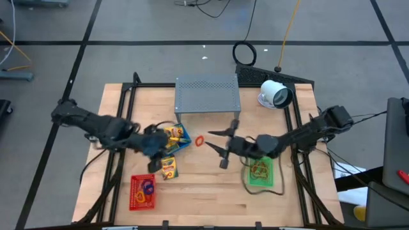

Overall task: Pick & Place Office Desk Supplies
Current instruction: Put the orange spiral keychain into the red bin

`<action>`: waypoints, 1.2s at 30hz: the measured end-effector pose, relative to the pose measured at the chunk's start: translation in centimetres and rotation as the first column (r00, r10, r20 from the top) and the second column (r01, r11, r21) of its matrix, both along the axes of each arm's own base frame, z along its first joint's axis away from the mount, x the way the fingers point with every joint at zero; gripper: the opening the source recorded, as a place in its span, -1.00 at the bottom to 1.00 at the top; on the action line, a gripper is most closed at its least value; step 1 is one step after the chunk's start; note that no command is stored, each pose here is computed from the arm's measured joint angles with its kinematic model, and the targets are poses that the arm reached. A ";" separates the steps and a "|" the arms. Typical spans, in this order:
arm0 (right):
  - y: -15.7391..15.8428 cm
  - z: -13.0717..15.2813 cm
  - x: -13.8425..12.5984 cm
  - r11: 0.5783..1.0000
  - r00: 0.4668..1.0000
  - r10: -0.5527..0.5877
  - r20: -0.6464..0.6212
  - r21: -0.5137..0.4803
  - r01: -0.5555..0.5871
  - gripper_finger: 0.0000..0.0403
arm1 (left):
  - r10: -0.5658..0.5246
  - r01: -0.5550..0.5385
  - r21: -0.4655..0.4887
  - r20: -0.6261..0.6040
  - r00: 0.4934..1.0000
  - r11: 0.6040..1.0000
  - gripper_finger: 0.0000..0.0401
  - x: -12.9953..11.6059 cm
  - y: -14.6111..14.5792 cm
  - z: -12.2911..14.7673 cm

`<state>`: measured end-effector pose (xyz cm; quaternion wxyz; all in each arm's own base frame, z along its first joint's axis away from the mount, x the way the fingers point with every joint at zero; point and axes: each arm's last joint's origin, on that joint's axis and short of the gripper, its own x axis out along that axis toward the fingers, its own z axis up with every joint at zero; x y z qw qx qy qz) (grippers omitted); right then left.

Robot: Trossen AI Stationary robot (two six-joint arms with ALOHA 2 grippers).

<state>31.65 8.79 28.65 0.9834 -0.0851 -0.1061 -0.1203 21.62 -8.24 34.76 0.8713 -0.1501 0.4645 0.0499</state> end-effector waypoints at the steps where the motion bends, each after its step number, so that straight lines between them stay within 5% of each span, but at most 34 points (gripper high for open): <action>1: 0.4 0.2 -0.7 1.000 1.000 -0.021 0.000 -0.017 0.021 -0.16 | -0.002 0.002 0.003 -0.014 1.000 1.000 -0.37 0.6 0.8 -0.2; 9: 1.3 0.2 -5.9 0.999 0.998 -0.049 0.033 -0.022 0.049 -0.16 | 0.012 -0.012 0.001 0.057 0.998 1.000 -0.37 5.6 7.8 -1.5; 15: 0.6 -1.1 -8.1 0.999 0.994 -0.042 0.105 0.013 0.040 -0.16 | 0.068 -0.061 0.148 -0.040 0.997 0.987 -0.37 8.7 11.7 -5.0; 22: 0.1 -1.8 -9.0 0.999 0.987 -0.050 0.155 0.009 0.050 -0.16 | -0.019 0.022 0.110 -0.027 0.999 0.994 -0.37 13.1 12.4 -9.3; 36: 0.1 -1.9 -9.0 0.999 0.988 -0.052 0.147 -0.002 0.053 -0.16 | -0.009 0.035 0.134 -0.187 0.982 0.990 -0.37 15.6 11.1 -15.3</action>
